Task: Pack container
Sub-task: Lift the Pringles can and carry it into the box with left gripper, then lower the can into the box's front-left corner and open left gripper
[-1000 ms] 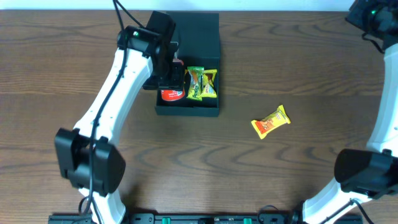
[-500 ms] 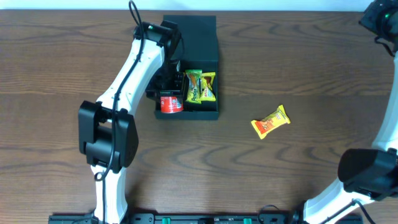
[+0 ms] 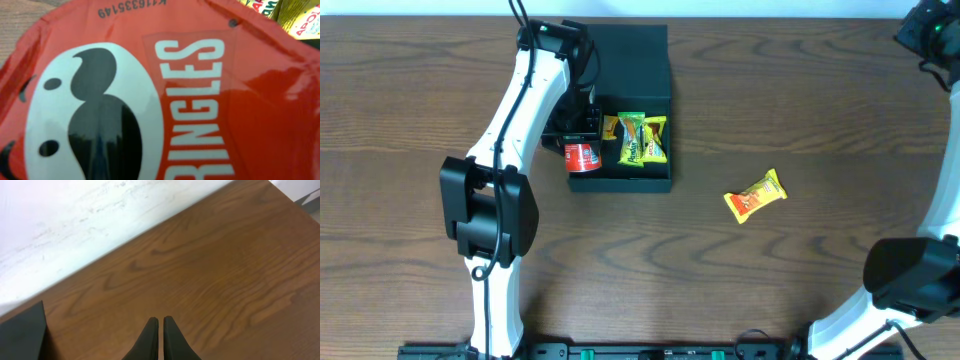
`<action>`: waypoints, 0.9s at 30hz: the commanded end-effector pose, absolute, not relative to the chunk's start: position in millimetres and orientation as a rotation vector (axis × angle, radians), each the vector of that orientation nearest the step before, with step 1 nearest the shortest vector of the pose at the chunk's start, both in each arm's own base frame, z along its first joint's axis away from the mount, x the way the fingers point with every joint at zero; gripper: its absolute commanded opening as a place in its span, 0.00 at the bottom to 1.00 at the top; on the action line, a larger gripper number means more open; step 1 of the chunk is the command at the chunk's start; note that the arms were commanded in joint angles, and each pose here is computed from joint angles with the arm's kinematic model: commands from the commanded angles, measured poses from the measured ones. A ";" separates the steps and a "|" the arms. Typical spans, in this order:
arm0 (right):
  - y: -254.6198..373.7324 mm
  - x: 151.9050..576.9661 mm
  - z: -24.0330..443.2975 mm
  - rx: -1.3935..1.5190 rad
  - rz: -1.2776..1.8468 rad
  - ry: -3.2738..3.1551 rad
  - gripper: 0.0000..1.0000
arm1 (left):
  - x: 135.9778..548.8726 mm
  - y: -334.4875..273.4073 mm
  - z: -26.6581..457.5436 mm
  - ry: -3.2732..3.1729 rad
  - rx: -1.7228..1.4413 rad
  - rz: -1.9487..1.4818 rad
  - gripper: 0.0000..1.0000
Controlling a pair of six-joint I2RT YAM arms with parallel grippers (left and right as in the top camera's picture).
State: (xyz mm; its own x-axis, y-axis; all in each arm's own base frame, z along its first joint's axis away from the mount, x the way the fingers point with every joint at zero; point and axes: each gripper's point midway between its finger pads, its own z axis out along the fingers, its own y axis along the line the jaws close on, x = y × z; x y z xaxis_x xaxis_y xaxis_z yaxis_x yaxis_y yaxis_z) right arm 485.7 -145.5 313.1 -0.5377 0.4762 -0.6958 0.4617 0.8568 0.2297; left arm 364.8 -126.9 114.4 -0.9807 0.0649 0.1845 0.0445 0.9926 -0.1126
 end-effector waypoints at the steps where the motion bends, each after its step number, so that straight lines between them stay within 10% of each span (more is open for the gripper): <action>1: -151.6 483.4 315.3 0.677 0.004 2.210 0.05 | 370.4 -120.7 112.6 -2.963 -0.129 0.098 0.57; 27: -143.5 484.3 314.6 0.685 0.071 2.214 0.05 | 360.7 -132.9 64.3 -2.835 -0.206 -0.008 0.59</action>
State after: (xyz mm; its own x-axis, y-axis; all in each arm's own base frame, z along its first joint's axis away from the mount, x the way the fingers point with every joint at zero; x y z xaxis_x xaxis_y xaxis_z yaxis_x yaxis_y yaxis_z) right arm 488.1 -140.1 314.0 -0.5405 0.4804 -0.6907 0.4387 0.8614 0.2558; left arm 355.9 -140.2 61.4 -0.9412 0.1484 0.3035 0.1485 0.9887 -0.0230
